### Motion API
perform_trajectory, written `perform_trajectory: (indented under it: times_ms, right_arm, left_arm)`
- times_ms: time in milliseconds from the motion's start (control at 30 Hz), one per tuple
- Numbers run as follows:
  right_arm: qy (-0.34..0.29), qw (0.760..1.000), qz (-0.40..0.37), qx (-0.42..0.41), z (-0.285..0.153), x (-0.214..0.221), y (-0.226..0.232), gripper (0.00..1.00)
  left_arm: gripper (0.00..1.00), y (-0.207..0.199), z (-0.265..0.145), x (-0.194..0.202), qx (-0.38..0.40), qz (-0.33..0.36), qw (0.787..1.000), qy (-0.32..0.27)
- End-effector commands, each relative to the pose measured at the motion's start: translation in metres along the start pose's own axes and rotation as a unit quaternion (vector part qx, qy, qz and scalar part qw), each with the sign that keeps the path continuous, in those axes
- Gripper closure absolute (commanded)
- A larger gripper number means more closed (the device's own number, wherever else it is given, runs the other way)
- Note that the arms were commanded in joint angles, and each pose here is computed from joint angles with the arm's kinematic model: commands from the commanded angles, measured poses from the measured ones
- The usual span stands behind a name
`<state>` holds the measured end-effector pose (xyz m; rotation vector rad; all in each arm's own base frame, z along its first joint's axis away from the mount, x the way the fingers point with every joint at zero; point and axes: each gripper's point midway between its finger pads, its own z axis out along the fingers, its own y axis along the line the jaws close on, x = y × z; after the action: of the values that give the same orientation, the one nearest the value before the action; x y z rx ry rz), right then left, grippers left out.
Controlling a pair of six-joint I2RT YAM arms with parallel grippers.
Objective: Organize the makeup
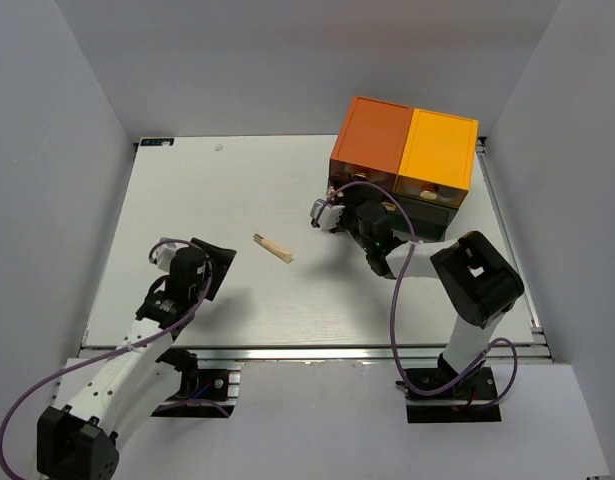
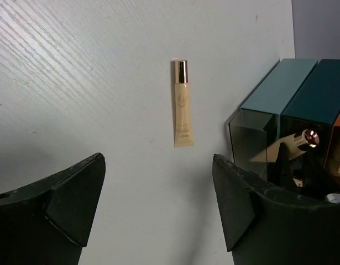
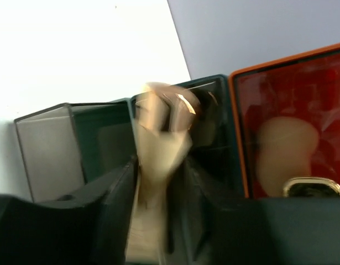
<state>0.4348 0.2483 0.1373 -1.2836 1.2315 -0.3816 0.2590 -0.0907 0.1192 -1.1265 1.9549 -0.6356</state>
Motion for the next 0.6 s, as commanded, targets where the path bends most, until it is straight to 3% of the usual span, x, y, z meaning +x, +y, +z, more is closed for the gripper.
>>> perform_trajectory:
  times_ms: [0, 100, 233, 367, 500, 567]
  right_arm:
    - [0.001, 0.999, 0.001, 0.041, -0.003, 0.002, -0.02, 0.52]
    - [0.005, 0.999, 0.002, 0.036, -0.003, 0.006, -0.016, 0.48]
    - [0.014, 0.999, 0.006, 0.032, -0.004, 0.013, -0.015, 0.55]
    - [0.016, 0.999, 0.014, 0.028, -0.005, 0.013, -0.018, 0.54]
    - [-0.016, 0.999, 0.044, -0.012, -0.018, -0.006, -0.024, 0.4]
    - [-0.052, 0.994, 0.077, -0.049, -0.033, -0.03, -0.033, 0.38]
  left_arm:
    - [0.12, 0.002, -0.001, -0.002, -0.003, -0.002, 1.0, -0.006]
    - [0.12, 0.001, -0.002, -0.003, -0.002, -0.002, 1.0, -0.008]
    - [0.12, 0.001, -0.002, -0.003, -0.004, -0.002, 1.0, -0.008]
    - [0.12, 0.003, -0.002, -0.003, -0.005, -0.003, 1.0, -0.009]
    - [0.12, 0.001, -0.003, -0.005, -0.003, -0.001, 1.0, -0.011]
    - [0.13, -0.001, -0.002, -0.004, 0.001, -0.001, 1.0, -0.011]
